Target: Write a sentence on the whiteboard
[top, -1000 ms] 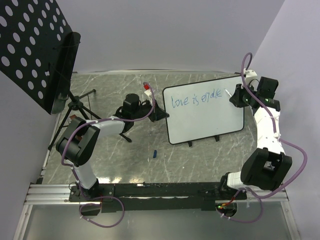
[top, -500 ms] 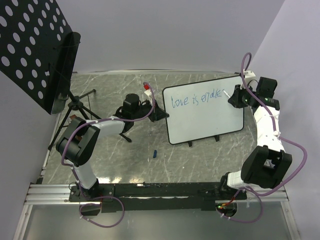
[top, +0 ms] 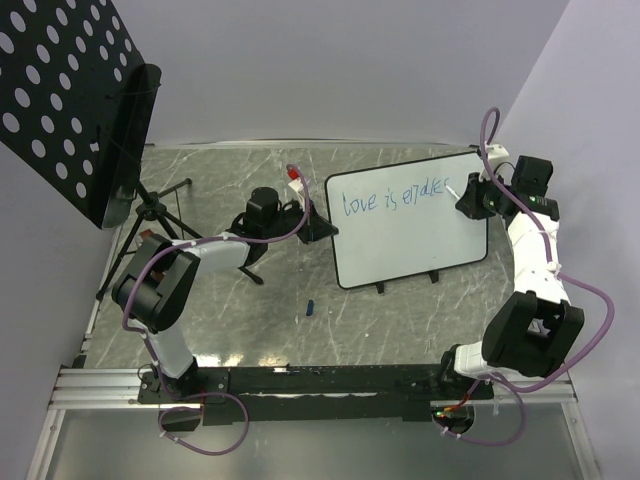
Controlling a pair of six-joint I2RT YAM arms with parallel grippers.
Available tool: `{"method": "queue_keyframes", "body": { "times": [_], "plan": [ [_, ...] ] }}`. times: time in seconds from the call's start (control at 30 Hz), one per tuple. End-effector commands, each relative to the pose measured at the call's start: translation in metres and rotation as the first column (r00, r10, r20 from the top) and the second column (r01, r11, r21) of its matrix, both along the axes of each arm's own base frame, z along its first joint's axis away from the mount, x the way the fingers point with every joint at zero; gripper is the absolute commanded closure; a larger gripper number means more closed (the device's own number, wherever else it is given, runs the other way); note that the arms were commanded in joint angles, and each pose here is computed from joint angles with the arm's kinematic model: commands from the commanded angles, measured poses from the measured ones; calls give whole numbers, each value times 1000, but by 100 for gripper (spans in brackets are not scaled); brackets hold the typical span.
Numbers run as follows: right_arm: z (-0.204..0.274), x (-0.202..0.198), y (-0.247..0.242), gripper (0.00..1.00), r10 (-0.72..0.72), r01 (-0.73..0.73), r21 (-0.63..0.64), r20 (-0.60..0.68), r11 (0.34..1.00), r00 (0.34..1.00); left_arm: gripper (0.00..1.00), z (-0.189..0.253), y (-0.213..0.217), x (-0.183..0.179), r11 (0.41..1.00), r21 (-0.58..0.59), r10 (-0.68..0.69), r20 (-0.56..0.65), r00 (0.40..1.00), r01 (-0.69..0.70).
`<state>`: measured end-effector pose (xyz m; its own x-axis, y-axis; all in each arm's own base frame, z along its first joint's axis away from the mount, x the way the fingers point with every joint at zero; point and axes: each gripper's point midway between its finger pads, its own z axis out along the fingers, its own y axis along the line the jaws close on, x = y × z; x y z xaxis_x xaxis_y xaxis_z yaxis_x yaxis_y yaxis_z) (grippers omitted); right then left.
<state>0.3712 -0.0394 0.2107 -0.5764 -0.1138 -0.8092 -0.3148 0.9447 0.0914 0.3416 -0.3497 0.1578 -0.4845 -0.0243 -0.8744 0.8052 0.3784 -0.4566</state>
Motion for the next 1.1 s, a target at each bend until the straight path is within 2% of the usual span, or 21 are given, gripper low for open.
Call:
{"method": "queue_keyframes", "body": {
  "times": [0.0, 0.27, 0.67, 1.07],
  "plan": [
    [8, 0, -9, 100, -29, 31, -39, 31, 999, 999, 99, -12, 2, 0, 996, 83, -33, 112, 993, 23],
    [1, -4, -12, 100, -36, 36, -50, 12, 998, 999, 99, -12, 1, 0, 996, 83, -34, 112, 993, 25],
    [-5, -13, 6, 100, 42, -42, -3, -22, 999, 999, 99, -13, 1, 0, 996, 84, -36, 111, 993, 26],
    [51, -6, -3, 100, -23, 20, 18, 148, 1000, 989, 99, -12, 1, 0, 996, 83, -34, 113, 993, 25]
  ]
}}
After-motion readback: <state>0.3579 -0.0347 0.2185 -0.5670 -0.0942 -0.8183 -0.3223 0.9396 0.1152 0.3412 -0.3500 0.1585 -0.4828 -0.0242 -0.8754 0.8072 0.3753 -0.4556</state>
